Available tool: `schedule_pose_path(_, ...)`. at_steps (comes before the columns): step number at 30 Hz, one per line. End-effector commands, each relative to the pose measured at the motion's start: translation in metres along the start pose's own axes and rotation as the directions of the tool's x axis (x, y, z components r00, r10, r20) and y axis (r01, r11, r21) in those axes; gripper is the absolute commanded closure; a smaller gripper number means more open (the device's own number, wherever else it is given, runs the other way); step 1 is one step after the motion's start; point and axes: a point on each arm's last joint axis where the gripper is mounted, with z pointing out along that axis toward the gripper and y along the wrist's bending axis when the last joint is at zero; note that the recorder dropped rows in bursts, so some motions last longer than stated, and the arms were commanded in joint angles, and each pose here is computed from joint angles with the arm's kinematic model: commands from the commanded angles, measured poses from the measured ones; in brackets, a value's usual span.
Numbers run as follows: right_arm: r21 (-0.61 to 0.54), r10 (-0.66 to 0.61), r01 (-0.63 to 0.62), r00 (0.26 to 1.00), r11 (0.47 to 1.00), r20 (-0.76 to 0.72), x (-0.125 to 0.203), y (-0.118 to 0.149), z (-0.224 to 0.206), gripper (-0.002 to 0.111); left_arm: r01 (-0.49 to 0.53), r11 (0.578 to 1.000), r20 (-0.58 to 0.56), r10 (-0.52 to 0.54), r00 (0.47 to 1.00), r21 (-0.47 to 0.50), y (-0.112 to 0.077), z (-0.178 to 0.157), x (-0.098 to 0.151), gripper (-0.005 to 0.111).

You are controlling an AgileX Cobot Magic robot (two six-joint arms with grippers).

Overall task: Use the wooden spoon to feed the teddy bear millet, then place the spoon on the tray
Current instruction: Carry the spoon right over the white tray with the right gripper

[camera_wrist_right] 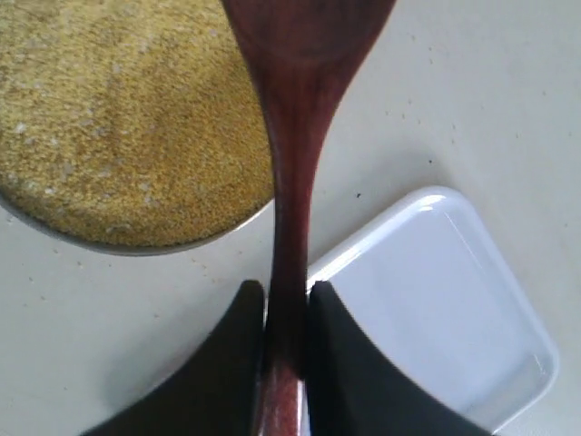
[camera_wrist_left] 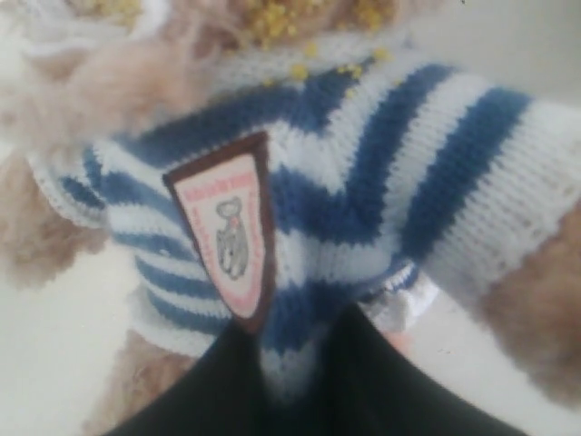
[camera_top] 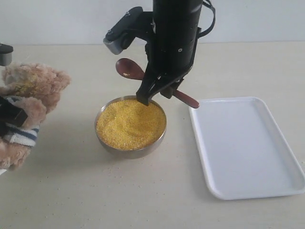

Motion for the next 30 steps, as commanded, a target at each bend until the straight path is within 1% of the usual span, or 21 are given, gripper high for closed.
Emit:
schedule_pose_path(1,-0.006,0.055,-0.055,0.998,0.998,-0.015,0.008,-0.015,-0.005,0.109,0.005,0.998,0.033,-0.007,0.999,0.066,0.004,-0.002,-0.003,0.103)
schedule_pose_path(2,-0.007,0.064,-0.064,0.998,0.998,-0.016,0.009,-0.018,-0.005,0.109,0.016,0.997,0.035,-0.019,0.999,0.077,0.006,-0.002,-0.003,0.103)
schedule_pose_path(7,-0.04,0.134,-0.135,0.991,0.99,-0.018,0.015,-0.032,-0.002,0.109,0.056,0.996,0.04,-0.059,0.997,0.073,0.017,-0.001,-0.003,0.103)
schedule_pose_path(12,-0.072,0.196,-0.198,0.98,0.978,-0.023,0.021,-0.044,-0.001,0.109,0.086,0.994,0.055,-0.089,0.994,0.068,0.024,-0.001,-0.004,0.103)
schedule_pose_path(16,-0.072,0.283,-0.285,0.959,0.956,-0.034,0.027,-0.055,0.0,0.109,0.125,0.989,0.055,-0.129,0.99,0.073,0.031,0.002,-0.005,0.103)
schedule_pose_path(21,-0.075,0.344,-0.347,0.938,0.935,-0.05,0.032,-0.063,0.002,0.109,0.144,0.987,0.005,-0.145,0.989,0.073,0.035,0.019,-0.011,0.103)
schedule_pose_path(24,-0.072,0.373,-0.376,0.926,0.924,-0.053,0.034,-0.066,0.002,0.109,0.145,0.987,0.004,-0.146,0.989,0.072,0.036,0.03,-0.017,0.103)
schedule_pose_path(28,-0.068,0.412,-0.421,0.904,0.905,-0.112,0.05,-0.07,0.021,0.109,0.147,0.986,-0.027,-0.146,0.989,0.075,0.036,0.041,-0.02,0.103)
schedule_pose_path(30,-0.075,0.423,-0.436,0.895,0.897,-0.145,0.061,-0.066,0.038,0.109,0.151,0.986,-0.024,-0.149,0.989,0.078,0.036,0.045,-0.023,0.103)
